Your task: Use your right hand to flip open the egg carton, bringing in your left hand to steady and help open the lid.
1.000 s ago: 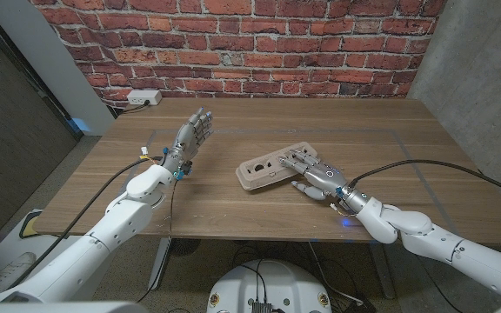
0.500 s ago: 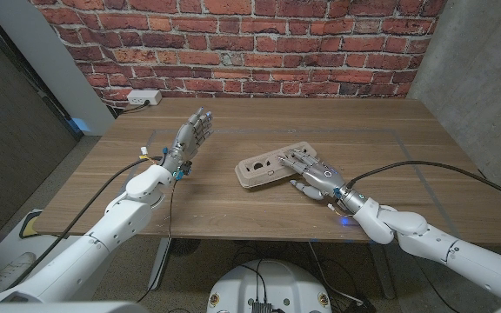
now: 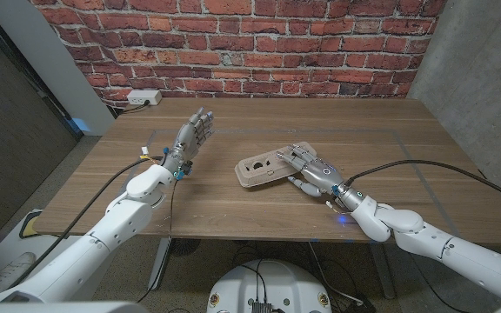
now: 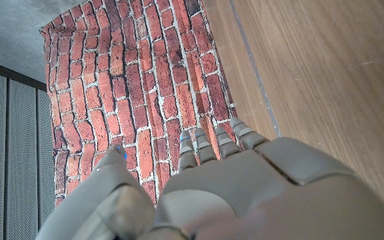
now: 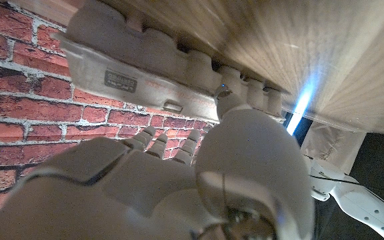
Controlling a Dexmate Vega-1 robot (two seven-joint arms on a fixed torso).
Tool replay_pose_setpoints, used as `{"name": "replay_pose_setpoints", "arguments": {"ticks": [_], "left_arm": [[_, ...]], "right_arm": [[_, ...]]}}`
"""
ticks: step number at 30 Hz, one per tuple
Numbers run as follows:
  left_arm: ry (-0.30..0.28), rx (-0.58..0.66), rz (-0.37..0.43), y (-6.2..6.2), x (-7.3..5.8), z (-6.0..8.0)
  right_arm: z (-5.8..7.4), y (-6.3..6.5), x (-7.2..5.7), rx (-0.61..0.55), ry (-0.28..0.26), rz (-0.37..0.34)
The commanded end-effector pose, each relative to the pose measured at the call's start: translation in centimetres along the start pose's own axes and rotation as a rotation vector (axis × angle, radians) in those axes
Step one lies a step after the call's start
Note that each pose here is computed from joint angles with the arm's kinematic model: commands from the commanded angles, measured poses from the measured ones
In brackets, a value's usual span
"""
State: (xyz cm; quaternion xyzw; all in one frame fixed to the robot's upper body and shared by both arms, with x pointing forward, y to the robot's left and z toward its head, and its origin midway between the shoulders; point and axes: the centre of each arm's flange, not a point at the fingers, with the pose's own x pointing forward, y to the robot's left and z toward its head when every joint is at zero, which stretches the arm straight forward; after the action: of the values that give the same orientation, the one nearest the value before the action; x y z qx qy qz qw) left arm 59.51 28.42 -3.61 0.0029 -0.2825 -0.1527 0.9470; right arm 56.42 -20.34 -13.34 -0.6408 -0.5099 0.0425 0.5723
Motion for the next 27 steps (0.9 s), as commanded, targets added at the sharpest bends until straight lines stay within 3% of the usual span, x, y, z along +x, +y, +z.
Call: {"name": "replay_pose_setpoints", "arguments": {"ticks": [1, 19, 27], "left_arm": [[-0.004, 0.001, -0.005, -0.27, -0.01, 0.01], [-0.005, 0.001, -0.006, -0.51, 0.02, 0.13], [-0.010, 0.000, -0.002, -0.55, -0.10, 0.18]], "right_arm": [[0.04, 0.78, 0.38, -0.004, -0.019, 0.012], [0.28, 1.75, 0.70, 0.030, -0.028, -0.019], [0.28, 1.33, 1.04, 0.060, -0.027, -0.064]]}}
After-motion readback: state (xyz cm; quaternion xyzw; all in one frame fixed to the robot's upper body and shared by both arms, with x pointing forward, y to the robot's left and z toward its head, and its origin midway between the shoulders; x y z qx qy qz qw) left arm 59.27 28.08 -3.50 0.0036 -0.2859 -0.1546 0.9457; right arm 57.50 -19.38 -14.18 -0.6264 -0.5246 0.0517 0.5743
